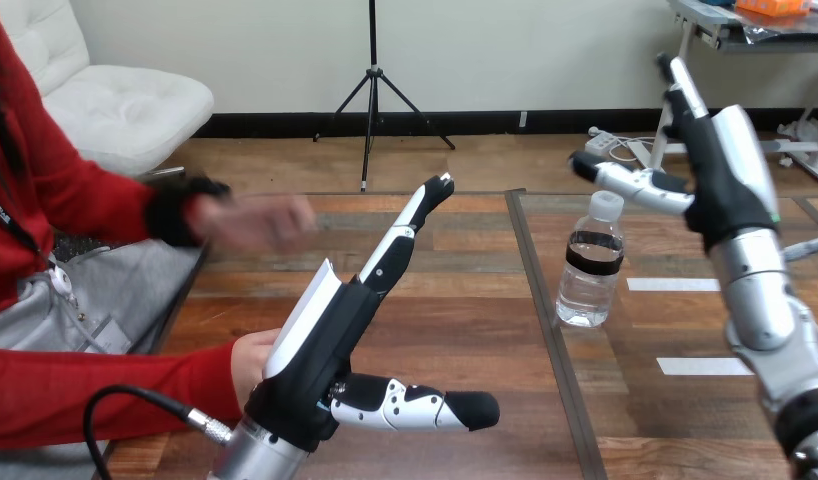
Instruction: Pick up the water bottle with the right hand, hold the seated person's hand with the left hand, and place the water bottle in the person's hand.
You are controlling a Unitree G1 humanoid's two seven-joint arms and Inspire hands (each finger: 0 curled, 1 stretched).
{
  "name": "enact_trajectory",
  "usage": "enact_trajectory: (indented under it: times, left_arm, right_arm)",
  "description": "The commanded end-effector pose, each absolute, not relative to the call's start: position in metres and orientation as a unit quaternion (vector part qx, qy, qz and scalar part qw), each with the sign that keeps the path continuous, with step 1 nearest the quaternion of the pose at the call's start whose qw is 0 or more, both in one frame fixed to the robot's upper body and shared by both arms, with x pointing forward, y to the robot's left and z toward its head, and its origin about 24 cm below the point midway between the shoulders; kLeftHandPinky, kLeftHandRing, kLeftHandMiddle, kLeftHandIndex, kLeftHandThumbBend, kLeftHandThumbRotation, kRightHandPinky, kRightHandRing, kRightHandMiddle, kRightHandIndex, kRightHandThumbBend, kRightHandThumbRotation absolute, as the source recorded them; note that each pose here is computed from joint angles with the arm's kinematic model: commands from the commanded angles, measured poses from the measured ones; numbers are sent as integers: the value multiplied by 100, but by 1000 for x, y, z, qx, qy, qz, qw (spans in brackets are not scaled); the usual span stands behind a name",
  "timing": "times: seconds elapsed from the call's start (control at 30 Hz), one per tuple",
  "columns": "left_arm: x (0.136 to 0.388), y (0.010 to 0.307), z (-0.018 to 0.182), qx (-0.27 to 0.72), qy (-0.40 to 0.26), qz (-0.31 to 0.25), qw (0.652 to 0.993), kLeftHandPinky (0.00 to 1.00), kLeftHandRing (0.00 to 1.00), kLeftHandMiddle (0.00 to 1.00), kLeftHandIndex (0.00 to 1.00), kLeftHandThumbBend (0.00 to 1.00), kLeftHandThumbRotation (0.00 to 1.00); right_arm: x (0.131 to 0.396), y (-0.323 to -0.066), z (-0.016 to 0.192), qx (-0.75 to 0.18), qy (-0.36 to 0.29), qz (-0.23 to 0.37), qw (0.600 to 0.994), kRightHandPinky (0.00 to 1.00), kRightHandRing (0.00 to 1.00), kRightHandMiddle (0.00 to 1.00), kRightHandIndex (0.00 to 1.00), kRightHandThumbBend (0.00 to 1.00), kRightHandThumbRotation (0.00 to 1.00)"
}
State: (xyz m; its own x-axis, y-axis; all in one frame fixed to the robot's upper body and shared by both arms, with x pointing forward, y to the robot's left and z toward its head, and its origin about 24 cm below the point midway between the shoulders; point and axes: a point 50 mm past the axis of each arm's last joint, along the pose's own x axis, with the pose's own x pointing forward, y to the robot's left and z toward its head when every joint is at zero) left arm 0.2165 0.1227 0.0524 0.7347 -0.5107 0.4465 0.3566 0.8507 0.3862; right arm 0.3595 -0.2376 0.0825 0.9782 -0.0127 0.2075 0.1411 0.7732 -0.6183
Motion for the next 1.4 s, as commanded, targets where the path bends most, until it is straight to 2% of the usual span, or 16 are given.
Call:
enact_trajectory:
  times: [0.0,0.37,0.47,1.37]
  left_arm:
    - [218,125,67,148,-314,-229,909,100,100,100,100,100,57]
    - [215,128,65,150,-314,-228,909,100,100,100,100,100,60]
    - [214,128,65,147,-313,-228,910,100,100,100,100,100,60]
    - [207,132,61,143,-302,-228,915,100,100,100,100,100,57]
  right_arm:
    - [376,-224,104,-317,-117,-48,940,88,98,99,100,100,56]
    - [377,-215,89,-312,-70,-47,946,90,98,100,100,100,56]
    - [377,-213,85,-317,-61,-47,945,87,97,99,100,100,56]
    - [372,-204,58,-303,14,-36,952,86,98,100,100,100,53]
